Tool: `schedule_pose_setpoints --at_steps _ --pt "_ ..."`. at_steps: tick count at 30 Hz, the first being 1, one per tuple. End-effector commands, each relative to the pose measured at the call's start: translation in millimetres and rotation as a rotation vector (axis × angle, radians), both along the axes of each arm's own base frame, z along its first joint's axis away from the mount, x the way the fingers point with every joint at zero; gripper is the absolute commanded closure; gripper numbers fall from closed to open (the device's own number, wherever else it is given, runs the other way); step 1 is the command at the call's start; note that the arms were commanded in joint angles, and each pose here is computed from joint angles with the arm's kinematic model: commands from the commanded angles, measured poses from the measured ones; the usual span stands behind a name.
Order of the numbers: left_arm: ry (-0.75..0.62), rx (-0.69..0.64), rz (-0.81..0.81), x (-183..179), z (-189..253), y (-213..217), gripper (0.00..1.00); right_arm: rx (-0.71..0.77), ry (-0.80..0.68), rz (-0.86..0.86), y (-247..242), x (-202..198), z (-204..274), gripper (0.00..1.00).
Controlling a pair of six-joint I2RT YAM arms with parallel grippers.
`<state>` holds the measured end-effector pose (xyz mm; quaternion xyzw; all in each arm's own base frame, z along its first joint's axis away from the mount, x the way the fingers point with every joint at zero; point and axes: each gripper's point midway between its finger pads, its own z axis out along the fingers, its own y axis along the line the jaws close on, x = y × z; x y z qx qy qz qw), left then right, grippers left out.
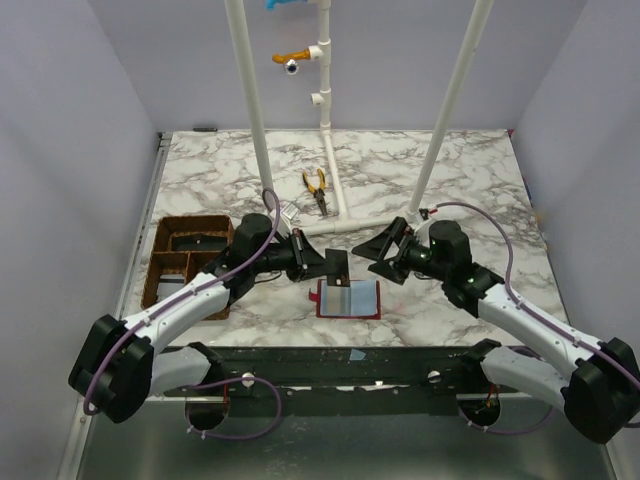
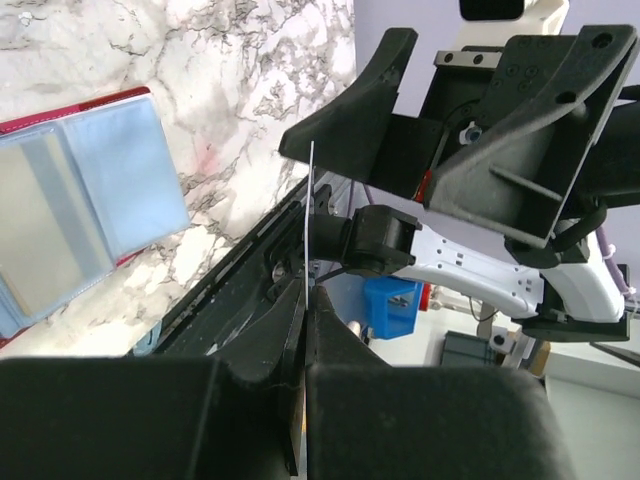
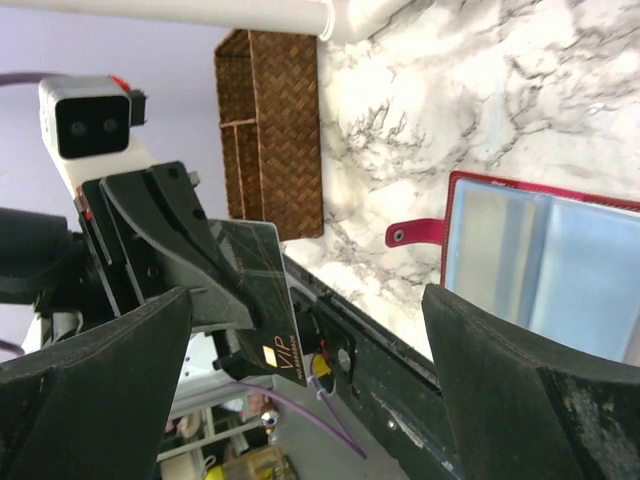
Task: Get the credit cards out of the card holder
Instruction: Place the credit card in the storage box.
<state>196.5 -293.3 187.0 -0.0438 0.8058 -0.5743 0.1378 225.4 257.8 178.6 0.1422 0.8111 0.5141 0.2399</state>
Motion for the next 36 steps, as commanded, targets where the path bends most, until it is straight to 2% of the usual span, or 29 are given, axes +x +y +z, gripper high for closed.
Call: schedule_pose_setpoints --at_steps 1,5,10,20,27,36 --pt "-0.061 0.057 0.030 1.4 2.2 13.6 1.00 -0.138 -0.006 -0.109 -23.1 9.1 -6.4 0.00" --pt "-0.083 0.081 0.053 2.8 3.6 23.5 1.00 -0.225 -0.007 -0.163 -37.5 13.6 -11.0 0.00" --pt "-0.097 0.172 0.108 7.1 -2.8 43.0 1.00 -0.316 -0.002 -0.219 -53.7 17.1 -23.5 0.00" --pt "-0.098 0.352 0.275 26.5 -2.5 106.0 1.00 -0.422 -0.020 -0.341 -78.3 30.7 -41.7 0.00" --pt "0.003 0.421 0.356 29.3 7.5 132.8 1.00 -0.473 0.068 -0.565 -105.9 46.3 -38.7 0.00" --pt "0.046 0.512 0.476 46.7 23.2 168.9 1.00 -0.586 0.054 -0.648 -114.3 76.0 -41.7 0.00"
